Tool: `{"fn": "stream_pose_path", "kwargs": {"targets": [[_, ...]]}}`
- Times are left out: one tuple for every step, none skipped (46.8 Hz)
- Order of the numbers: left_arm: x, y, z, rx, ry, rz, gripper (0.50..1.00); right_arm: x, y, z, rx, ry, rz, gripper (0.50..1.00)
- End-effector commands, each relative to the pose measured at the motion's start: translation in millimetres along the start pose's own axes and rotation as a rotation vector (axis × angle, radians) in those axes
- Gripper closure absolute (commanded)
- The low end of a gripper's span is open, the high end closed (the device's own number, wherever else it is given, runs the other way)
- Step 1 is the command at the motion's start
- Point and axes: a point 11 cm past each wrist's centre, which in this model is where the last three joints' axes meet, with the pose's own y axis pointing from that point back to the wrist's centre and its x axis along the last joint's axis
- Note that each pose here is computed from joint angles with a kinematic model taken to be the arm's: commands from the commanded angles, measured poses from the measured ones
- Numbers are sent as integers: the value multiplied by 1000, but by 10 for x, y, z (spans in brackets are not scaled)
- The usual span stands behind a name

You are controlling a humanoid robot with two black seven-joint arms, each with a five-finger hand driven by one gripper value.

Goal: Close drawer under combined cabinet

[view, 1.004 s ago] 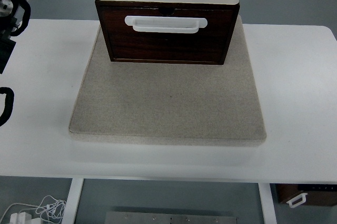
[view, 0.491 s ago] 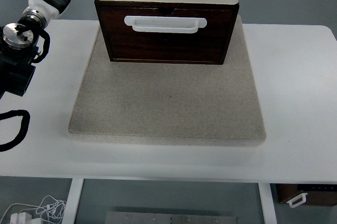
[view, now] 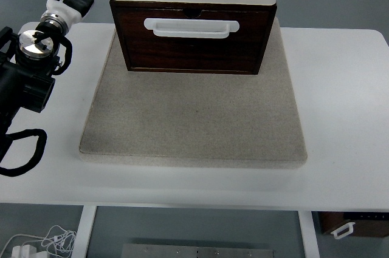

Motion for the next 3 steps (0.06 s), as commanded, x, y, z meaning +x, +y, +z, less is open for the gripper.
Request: {"fn": "stream_pose_path", "kwargs": {"targets": [[-8,-4,-26,-1,3,-1,501,-1,0,0,0,0,-1,548],[-12,-6,-50,1,5,-1,501,-1,0,0,0,0,-1,548],[-18,-8,-68,4,6,-3,501,-1,0,0,0,0,-1,548]]}}
